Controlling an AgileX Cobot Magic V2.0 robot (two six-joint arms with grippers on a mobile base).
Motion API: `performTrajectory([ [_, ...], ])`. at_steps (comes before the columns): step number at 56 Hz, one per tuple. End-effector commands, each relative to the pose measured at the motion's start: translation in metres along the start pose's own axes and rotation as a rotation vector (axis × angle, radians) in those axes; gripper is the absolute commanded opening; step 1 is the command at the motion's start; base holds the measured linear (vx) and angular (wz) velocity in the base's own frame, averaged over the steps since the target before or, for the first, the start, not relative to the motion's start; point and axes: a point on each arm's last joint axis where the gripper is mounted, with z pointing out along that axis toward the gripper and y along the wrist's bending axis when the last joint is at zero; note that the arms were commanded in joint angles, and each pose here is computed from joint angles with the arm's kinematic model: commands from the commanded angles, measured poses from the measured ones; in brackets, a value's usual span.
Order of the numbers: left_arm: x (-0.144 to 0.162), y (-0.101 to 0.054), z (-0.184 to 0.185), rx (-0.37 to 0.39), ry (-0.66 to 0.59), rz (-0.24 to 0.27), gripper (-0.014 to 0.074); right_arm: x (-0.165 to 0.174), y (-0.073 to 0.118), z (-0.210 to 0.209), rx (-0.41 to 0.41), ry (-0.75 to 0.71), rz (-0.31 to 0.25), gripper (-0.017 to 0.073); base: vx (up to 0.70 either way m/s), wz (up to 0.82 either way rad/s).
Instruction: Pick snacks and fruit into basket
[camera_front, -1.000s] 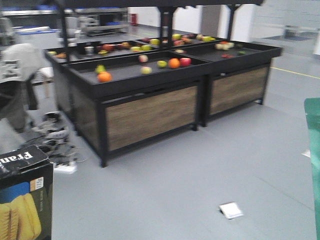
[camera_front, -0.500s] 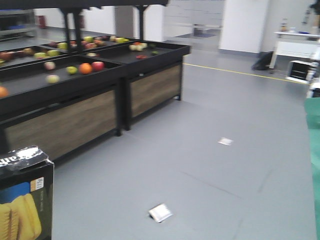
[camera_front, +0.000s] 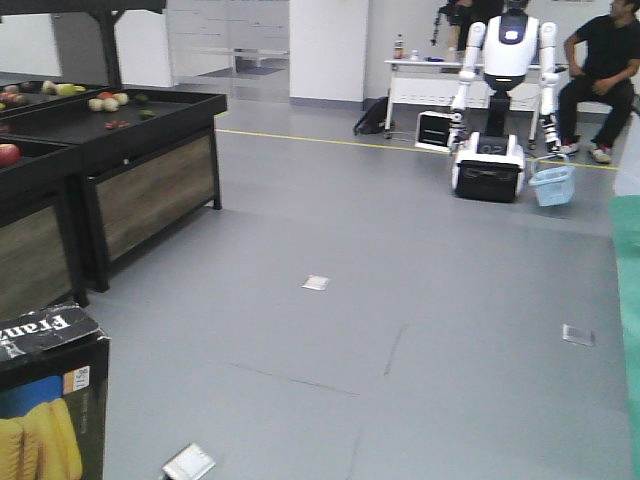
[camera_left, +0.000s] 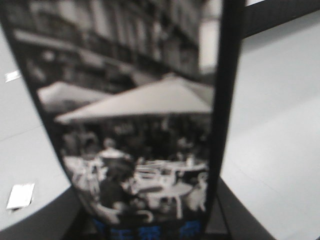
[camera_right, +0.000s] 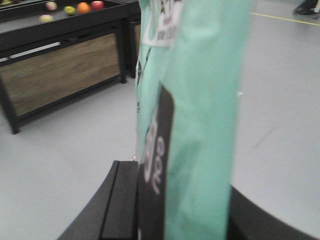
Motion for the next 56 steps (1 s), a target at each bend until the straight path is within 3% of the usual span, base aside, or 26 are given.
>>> performTrajectory([
  [1, -0.018, 0.0014, -0.0084, -0.012, -0.129, -0.005, -0.0008, -0.0177, 0.0007, -0.0052, -0.007, -0.124, -0.019, -0.0007, 0.24, -0.58],
  [29, -0.018, 0.0014, -0.0084, -0.012, -0.129, -0.005, -0.0008, -0.0177, 0.0007, -0.0052, -0.007, -0.124, -0.019, -0.0007, 0.28, -0.42],
  [56, -0.018, 0.0014, -0.0084, -0.012, -0.129, -0.005, -0.0008, -0.0177, 0.0007, -0.0052, -0.007, -0.124, -0.019, -0.0007, 0.4, -0.09],
])
